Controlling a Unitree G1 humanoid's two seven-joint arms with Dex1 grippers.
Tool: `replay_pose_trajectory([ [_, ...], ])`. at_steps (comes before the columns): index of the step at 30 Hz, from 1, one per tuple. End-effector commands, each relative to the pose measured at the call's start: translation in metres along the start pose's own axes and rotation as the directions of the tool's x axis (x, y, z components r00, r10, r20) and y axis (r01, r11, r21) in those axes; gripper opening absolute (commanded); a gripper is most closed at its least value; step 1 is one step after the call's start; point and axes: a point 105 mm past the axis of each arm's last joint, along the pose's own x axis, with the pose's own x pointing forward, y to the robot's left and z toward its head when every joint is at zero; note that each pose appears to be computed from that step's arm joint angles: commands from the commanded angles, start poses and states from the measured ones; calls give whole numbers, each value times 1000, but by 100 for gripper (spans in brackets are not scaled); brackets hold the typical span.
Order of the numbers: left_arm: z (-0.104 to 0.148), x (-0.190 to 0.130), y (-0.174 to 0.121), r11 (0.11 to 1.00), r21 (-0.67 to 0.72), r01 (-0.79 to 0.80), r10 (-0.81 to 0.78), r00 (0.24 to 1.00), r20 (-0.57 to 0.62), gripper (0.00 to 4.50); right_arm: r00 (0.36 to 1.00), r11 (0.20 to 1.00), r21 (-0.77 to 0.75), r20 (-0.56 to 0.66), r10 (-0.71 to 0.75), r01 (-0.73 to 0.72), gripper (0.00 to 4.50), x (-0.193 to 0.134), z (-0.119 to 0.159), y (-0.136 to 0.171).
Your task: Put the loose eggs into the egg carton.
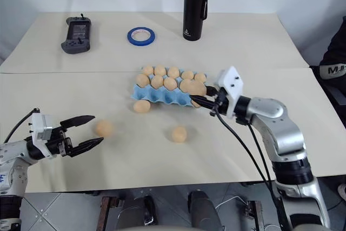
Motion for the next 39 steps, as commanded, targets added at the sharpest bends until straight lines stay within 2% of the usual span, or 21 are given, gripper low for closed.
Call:
replay_pose_trajectory([
  [1, 10, -4, 4, 999, 35, -28, 28, 1000, -5, 450, 1000, 1000, 1, 3, -7, 7, 104, 16, 5, -7],
  [7, 9, -8, 6, 998, 50, -47, 49, 998, -34, 450, 998, 1000, -3, -55, 12, -13, 104, 31, -7, -13],
  [14, 16, -6, 8, 995, 79, -59, 60, 998, -7, 450, 994, 1000, 0, -106, 21, -21, 104, 37, -22, -18],
  [23, 22, -1, 11, 994, 95, -44, 44, 999, 9, 450, 993, 998, -8, -107, 56, -57, 406, 38, -20, -13],
  [24, 23, -1, 11, 994, 96, -43, 42, 999, 9, 450, 993, 998, -10, -105, 56, -58, 437, 38, -19, -13],
  [25, 23, -1, 12, 994, 96, -41, 41, 999, 10, 450, 993, 998, -11, -103, 57, -59, 446, 37, -17, -13],
  [33, 26, 2, 13, 994, 105, -17, 16, 1000, 14, 450, 990, 995, -30, -110, 87, -91, 446, 8, -8, -7],
  [39, 30, 5, 10, 990, 138, 19, -25, 999, 45, 450, 981, 990, 61, -137, 135, -128, 446, -48, -21, 9],
])
